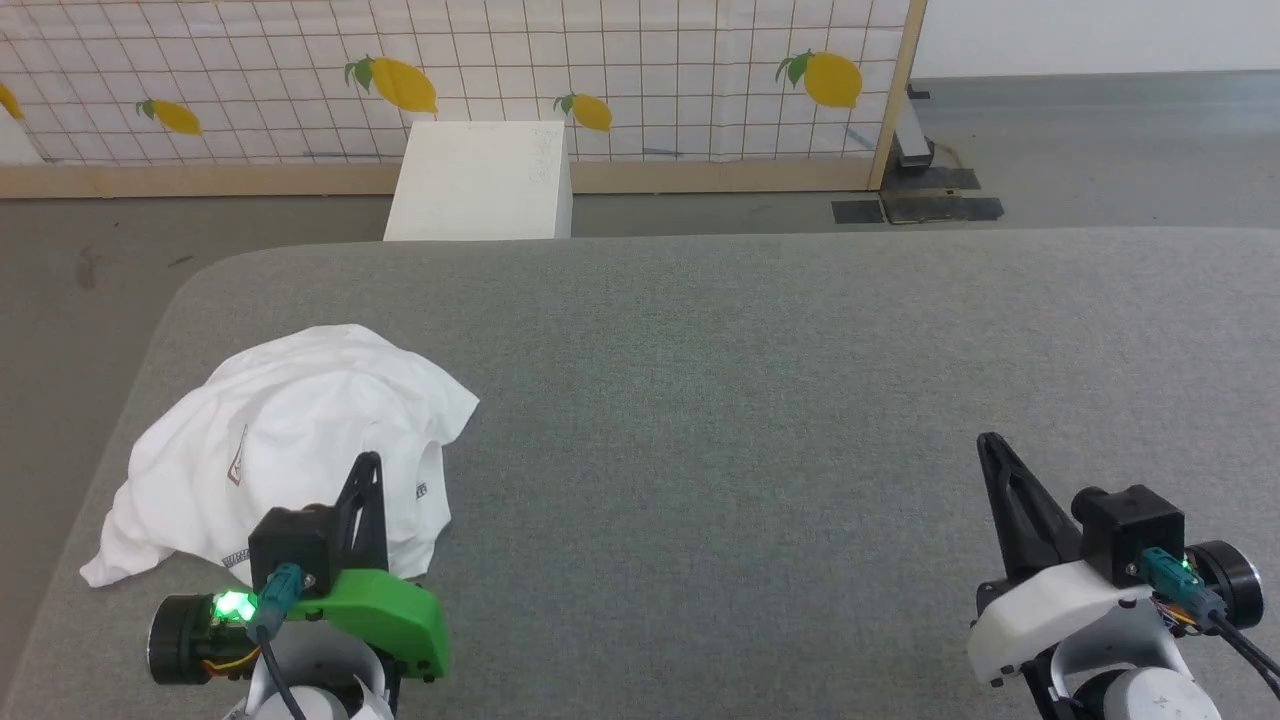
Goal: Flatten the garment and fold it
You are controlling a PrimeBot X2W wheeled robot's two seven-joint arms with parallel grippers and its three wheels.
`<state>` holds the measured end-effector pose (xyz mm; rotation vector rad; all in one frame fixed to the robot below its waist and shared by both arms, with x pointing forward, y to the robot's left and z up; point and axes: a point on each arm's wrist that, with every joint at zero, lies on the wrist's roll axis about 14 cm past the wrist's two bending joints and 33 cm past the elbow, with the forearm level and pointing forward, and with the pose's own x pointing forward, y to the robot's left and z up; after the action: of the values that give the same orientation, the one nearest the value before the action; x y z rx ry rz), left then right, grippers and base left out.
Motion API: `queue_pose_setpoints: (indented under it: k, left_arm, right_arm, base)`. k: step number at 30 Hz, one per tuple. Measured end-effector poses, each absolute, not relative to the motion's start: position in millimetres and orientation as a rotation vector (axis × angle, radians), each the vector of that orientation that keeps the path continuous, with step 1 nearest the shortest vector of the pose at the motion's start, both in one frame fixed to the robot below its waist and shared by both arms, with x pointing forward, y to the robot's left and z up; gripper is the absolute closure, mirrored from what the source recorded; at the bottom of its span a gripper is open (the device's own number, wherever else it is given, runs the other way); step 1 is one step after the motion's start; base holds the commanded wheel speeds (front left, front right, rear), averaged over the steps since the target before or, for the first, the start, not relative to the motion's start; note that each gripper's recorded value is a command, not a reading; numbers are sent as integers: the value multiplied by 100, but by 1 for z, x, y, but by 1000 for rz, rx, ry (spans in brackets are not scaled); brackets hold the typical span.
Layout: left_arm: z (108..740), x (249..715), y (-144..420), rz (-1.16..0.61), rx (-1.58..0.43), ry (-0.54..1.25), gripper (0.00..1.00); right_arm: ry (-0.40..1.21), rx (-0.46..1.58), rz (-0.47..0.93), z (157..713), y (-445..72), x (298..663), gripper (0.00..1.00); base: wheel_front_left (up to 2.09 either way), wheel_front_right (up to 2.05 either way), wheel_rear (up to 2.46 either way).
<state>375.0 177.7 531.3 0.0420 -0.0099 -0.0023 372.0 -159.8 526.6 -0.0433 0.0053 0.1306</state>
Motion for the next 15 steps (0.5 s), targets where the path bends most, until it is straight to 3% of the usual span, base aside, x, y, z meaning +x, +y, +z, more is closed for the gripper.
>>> queue_pose_setpoints:
  k: [1,2,15]
  left_arm:
    - [531,375,178,-3,42,-10,100]
    - [531,375,178,-3,42,-10,0]
    - [527,375,174,-12,24,-6,0]
  right_arm:
    - [5,-43,131,527,-160,372,100]
    - [6,-43,130,526,-160,372,0]
    - [7,-25,125,524,-162,372,0]
  base:
    - [0,0,0]
    - [0,0,0]
    - [0,0,0]
